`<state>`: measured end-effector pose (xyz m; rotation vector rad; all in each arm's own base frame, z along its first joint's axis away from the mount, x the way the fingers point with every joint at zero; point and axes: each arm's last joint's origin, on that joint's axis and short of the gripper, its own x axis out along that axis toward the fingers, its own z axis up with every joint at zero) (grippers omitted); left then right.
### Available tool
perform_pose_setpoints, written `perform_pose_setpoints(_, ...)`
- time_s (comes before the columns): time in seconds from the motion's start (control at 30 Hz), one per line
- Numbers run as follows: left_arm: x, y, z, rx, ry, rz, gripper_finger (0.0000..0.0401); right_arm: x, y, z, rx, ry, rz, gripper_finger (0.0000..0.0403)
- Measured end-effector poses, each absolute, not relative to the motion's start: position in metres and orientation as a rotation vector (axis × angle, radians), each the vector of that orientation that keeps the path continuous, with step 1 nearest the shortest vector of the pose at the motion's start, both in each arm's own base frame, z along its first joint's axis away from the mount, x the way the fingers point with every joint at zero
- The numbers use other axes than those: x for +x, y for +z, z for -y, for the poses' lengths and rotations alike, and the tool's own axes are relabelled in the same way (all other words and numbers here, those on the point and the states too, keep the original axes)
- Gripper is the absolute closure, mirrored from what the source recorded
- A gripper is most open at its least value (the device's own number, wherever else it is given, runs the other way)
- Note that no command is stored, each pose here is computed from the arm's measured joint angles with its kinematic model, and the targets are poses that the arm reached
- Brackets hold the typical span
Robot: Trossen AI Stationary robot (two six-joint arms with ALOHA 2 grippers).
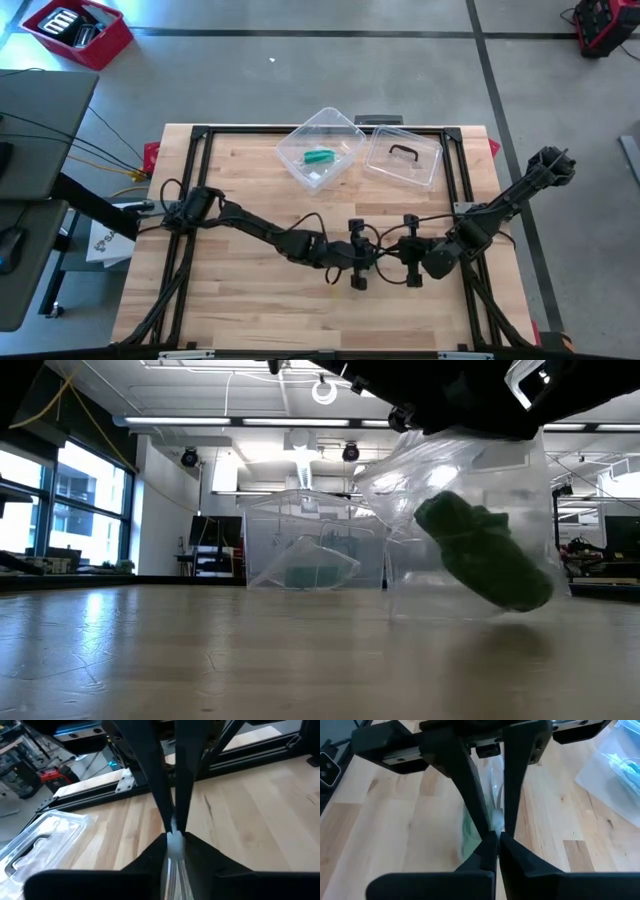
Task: Roll bandage
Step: Close the transparent zip bag containing the green bandage
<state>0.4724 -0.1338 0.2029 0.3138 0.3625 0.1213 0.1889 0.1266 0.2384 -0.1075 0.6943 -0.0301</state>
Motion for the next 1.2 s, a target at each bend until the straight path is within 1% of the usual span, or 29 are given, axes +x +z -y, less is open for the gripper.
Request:
perform_pose_setpoints(0.1,0.4716,0.2033,0.1363,0.315,0.117,-0.361,0.0361,0.1888,0.2384,-0.1267,-0.106,-0.027,-0.695,0.0403)
perform_pose_setpoints(0.23,0.4706,0.2033,0.1389,0.300,0.107,-0.363,0.0359,0.1887,0.2383,-0.1269,-0.103,-0.018,-0.701,0.0403)
perform_pose_setpoints(0.33,0.4703,0.2033,0.1401,0.256,0.067,-0.366,0.0335,0.1883,0.2378,-0.1273,-0.101,-0.004,-0.711,0.0403)
perform_pose_setpoints(0.53,0.4698,0.2094,0.1376,0.236,0.074,-0.352,0.0262,0.1883,0.2378,-0.1269,-0.103,-0.010,-0.711,0.0403)
perform_pose_setpoints(0.6,0.4696,0.2115,0.1375,0.234,0.076,-0.346,0.0249,0.1882,0.2374,-0.1268,-0.105,-0.010,-0.714,0.0403)
perform_pose_setpoints(0.67,0.4697,0.2123,0.1374,0.233,0.079,-0.343,0.0248,0.1883,0.2375,-0.1268,-0.105,-0.010,-0.713,0.0403)
perform_pose_setpoints(0.73,0.4695,0.2119,0.1373,0.234,0.082,-0.347,0.0258,0.1883,0.2374,-0.1268,-0.105,-0.010,-0.713,0.0403)
perform_pose_setpoints(0.8,0.4695,0.2119,0.1373,0.233,0.082,-0.347,0.0278,0.1883,0.2374,-0.1268,-0.105,-0.010,-0.713,0.0403)
perform_pose_setpoints(1.07,0.4687,0.2099,0.1354,0.245,0.121,-0.370,0.0379,0.1881,0.2371,-0.1269,-0.103,-0.004,-0.720,0.0403)
perform_pose_setpoints(1.13,0.4682,0.2087,0.1350,0.241,0.134,-0.385,0.0389,0.1875,0.2375,-0.1272,-0.102,0.000,-0.718,0.0403)
perform_pose_setpoints(1.2,0.4672,0.2085,0.1369,0.240,0.134,-0.394,0.0386,0.1857,0.2396,-0.1267,-0.098,0.006,-0.712,0.0403)
